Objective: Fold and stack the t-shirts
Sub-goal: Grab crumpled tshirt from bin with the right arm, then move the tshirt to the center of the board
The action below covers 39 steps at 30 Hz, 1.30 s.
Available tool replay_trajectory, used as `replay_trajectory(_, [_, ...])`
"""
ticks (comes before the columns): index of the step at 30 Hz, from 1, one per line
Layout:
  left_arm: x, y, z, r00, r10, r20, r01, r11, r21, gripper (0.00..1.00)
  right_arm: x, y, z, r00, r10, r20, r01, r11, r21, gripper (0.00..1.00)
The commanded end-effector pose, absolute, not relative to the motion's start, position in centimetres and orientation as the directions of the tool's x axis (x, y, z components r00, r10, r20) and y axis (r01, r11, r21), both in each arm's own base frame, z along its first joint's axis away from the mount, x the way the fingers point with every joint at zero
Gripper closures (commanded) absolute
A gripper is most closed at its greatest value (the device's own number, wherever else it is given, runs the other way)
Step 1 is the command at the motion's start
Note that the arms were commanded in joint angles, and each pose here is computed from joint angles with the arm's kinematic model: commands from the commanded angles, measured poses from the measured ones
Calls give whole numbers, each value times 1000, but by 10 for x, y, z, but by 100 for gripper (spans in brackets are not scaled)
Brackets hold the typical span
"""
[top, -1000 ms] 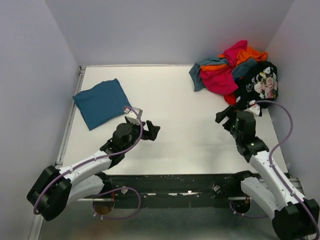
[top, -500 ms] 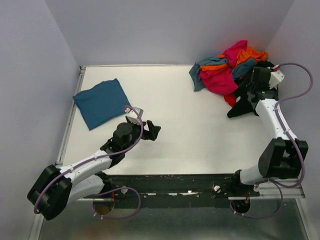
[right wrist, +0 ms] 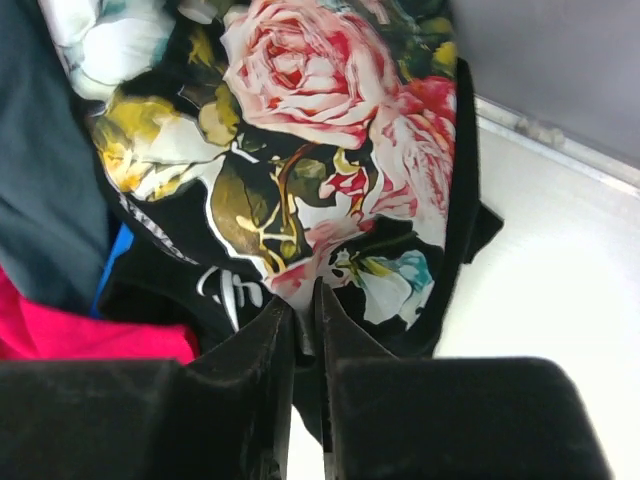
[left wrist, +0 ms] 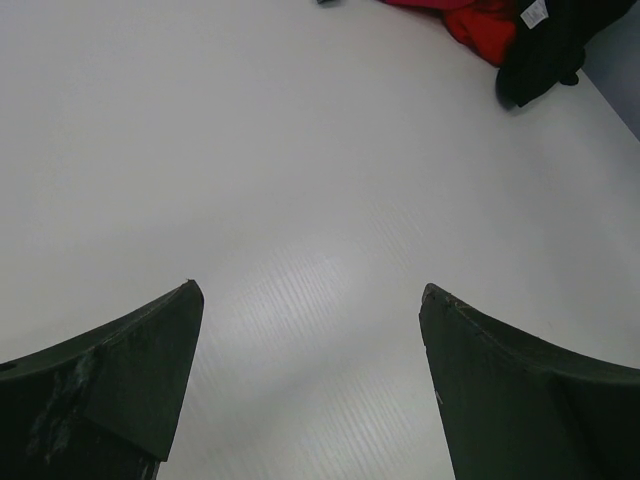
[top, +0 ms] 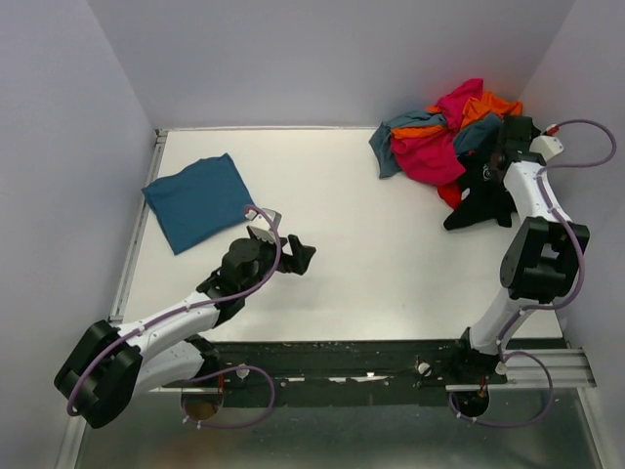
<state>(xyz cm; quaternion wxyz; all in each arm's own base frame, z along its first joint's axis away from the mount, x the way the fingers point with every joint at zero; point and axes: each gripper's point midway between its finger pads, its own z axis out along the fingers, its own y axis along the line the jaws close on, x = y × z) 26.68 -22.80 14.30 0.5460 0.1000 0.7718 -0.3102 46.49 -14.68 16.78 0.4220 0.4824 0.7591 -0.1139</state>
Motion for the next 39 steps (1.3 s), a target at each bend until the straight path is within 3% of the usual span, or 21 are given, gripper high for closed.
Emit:
replay_trajectory(1, [269,-235,162,-358,-203,-911,523,765,-376,1,441,-160,182,-81,651,-755,888,392,242,99])
replay_trajectory(5, [269,-233,161,-352,-201,-914,517,772,-369,1,425,-145,241,-43,505,-862,857,462,228,99])
replay_trajectory(10, [270,-231,162,-345,-199,-917,513,778,-362,1,422,-72,336,-56,336,-940,685,698,209,99])
replay_trajectory(12, [270,-232,162,-344,-196,-918,515,778,-359,1,421,-28,370,-69,297,-952,527,822,218,99])
replay_trajectory(15, [271,-230,160,-342,-194,-919,510,784,-355,1,411,56,418,-88,300,-950,135,948,287,99])
replay_trajectory(18, [272,-229,160,-340,-192,-921,505,789,-351,1,380,113,473,-87,340,-936,-209,913,351,99])
replay_trajectory(23, [271,-226,161,-331,-190,-924,502,795,-342,1,345,87,532,43,389,-920,-164,911,378,99])
replay_trajectory(24, [272,-225,162,-327,-191,-926,499,797,-341,1,344,81,532,51,384,-922,-138,917,375,99])
replay_trajectory(25, [271,-224,163,-323,-192,-927,498,798,-339,1,343,77,526,41,377,-925,-112,922,371,82])
replay_trajectory(27, [271,-222,165,-315,-196,-929,495,801,-337,1,347,75,500,-20,359,-933,-66,931,359,17])
replay_trajectory(28, [271,-221,166,-310,-199,-930,493,803,-336,1,349,71,478,-68,349,-934,-22,936,352,8])
replay_trajectory(30, [270,-218,167,-302,-203,-931,487,807,-334,1,352,69,437,-152,350,-924,39,937,348,4])
replay_trajectory(33, [271,-214,167,-297,-206,-932,470,819,-331,1,350,90,371,-281,314,-907,-39,940,338,5])
replay_trajectory(39, [272,-217,162,-311,-197,-930,472,817,-331,1,336,122,242,-497,254,-830,-149,917,370,15])
